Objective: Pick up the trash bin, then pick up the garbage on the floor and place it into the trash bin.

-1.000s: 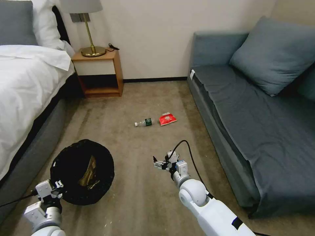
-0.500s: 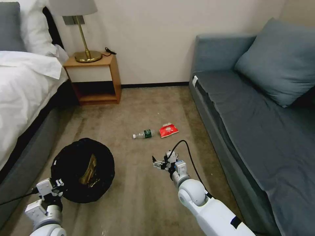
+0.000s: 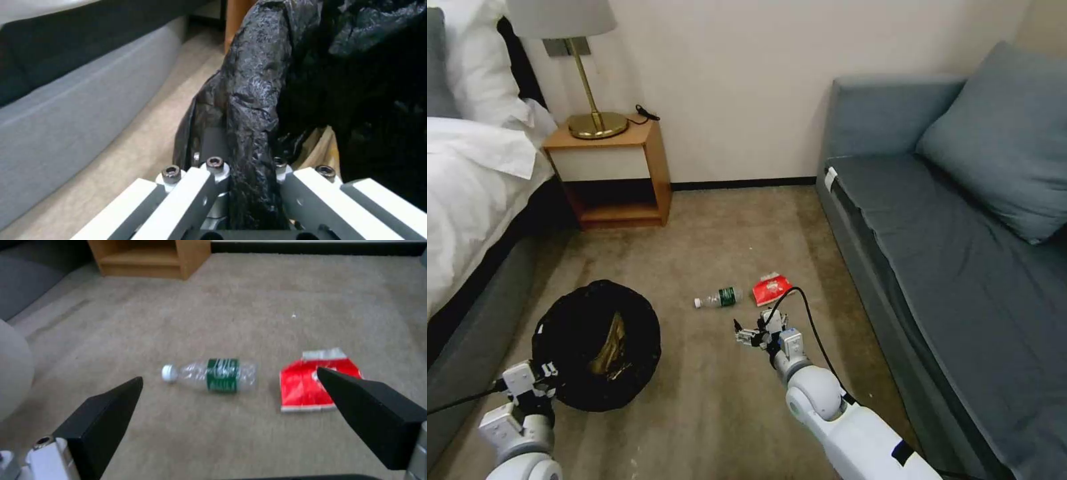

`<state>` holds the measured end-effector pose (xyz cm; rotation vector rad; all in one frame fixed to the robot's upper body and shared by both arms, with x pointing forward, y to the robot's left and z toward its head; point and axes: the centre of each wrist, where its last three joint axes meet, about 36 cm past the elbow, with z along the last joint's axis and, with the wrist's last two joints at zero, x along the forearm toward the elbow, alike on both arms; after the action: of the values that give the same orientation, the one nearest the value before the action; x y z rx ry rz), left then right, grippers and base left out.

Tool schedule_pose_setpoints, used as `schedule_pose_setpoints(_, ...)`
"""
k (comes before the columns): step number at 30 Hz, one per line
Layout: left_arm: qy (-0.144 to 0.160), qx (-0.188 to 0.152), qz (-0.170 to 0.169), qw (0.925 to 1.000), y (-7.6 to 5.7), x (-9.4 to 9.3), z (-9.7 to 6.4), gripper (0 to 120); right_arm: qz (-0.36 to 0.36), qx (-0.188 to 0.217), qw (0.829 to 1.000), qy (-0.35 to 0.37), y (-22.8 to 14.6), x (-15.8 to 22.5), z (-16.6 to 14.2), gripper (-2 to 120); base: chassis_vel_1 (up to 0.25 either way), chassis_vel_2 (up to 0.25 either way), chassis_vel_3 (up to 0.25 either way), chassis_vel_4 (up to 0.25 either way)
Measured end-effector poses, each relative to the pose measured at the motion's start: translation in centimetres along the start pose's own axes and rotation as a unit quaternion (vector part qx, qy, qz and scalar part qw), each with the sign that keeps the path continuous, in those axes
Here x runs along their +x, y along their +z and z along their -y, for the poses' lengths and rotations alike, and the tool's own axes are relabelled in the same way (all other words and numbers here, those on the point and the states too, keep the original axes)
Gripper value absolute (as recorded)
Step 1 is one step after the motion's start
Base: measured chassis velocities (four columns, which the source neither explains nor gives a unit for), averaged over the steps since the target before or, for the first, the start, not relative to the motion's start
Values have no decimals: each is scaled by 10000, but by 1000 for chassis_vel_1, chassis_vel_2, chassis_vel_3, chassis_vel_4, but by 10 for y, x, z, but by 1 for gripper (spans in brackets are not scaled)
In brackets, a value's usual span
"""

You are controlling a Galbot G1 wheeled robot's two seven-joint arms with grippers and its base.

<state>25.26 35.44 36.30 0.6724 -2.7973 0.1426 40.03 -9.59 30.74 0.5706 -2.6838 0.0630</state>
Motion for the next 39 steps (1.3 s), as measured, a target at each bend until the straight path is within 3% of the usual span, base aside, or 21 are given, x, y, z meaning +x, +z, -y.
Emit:
schedule_pose_setpoints(23, -24, 20, -29, 10000, 2, 0, 0, 3, -34, 65, 10000, -38, 8, 4, -6, 100, -176, 181, 181, -178)
schedule_pose_setpoints(28, -23, 23, -29, 10000, 2, 1, 0, 3, 29, 101, 9995, -309, 11, 9, -5, 100, -163, 185, 155, -148)
schedule_pose_setpoints(30, -21, 16, -29, 10000, 2, 0, 0, 3, -46, 165, 9968, -777, 12, 13, 4, 100, -131, 99, 87, -122)
schedule_pose_setpoints(32, -20, 2, -29, 10000, 2, 1, -1, 3, -102, 312, 9931, -1128, 11, 13, 12, 100, -99, 71, 27, -72)
schedule_pose_setpoints(36, -40, -16, -13, 10000, 0, 0, -5, 3, -508, 1018, 9736, -1979, 6, 2, 32, 100, 0, 0, 0, 0)
schedule_pose_setpoints(39, -56, -16, 1, 10000, -1, -1, -7, 3, -734, 1345, 9650, -2127, -1, -9, 39, 100, 0, 0, 0, 0)
